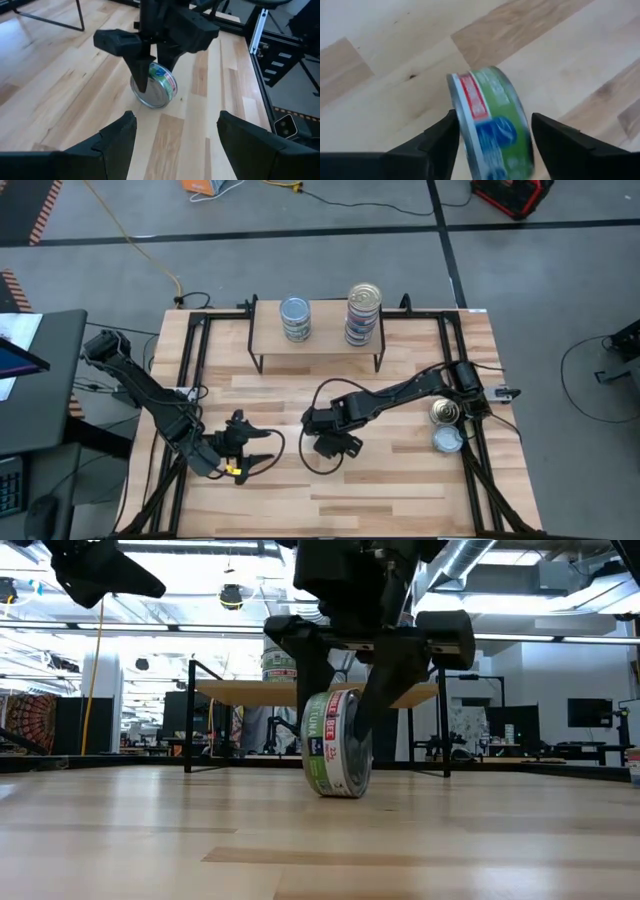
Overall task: Stack canned seafood by type on shelf
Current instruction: Stack the green tuna can on top of the green tuna can on the shelf
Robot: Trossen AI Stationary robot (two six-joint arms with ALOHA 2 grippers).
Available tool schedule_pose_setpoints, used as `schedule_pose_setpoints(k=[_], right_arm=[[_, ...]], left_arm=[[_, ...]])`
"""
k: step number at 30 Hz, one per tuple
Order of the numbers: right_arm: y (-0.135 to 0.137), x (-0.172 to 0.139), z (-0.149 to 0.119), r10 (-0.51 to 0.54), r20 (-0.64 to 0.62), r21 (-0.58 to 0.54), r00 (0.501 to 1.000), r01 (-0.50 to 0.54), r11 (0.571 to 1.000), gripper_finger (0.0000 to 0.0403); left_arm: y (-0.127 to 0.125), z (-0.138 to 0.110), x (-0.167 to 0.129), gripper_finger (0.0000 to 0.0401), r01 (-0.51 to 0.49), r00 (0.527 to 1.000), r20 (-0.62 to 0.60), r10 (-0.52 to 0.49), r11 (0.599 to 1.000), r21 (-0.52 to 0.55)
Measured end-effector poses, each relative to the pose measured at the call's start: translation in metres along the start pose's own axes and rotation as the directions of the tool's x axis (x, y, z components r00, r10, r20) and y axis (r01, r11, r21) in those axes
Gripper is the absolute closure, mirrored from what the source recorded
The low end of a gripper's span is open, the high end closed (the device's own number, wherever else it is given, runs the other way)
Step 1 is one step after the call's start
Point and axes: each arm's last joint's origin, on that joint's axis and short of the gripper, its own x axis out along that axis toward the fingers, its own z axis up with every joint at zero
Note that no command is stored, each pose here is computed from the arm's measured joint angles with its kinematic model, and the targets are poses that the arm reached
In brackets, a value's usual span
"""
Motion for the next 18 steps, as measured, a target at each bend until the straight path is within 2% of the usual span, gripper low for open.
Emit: schedule_pose_setpoints(k=[4, 9, 14, 18], right_arm=[[-0.004, -0.004, -0.006, 0.003, -0.012, 0.042, 1.0, -0.002, 0.999, 0.0171], [-0.007, -0.004, -0.014, 0.027, -0.039, 0.076, 0.999, -0.024, 0.997, 0.0245], [-0.015, -0.015, -0.017, 0.056, -0.049, 0.197, 0.997, -0.046, 0.979, 0.025], [-0.029, -0.046, -0.018, 0.114, 0.016, 0.321, 0.993, -0.113, 0.94, 0.025]], left_arm=[[0.001, -0.001, 0.0, 0.0137, -0.013, 1.0, -0.005, 0.013, 1.0, 0.008], [0.002, -0.001, 0.0, 0.0137, -0.031, 1.0, 0.004, 0.031, 0.999, 0.017], [0.004, 0.001, 0.0, 0.0137, -0.116, 0.991, 0.074, 0.112, 0.992, 0.05], [0.008, 0.005, -0.001, 0.0137, -0.241, 0.962, 0.162, 0.218, 0.961, 0.137]])
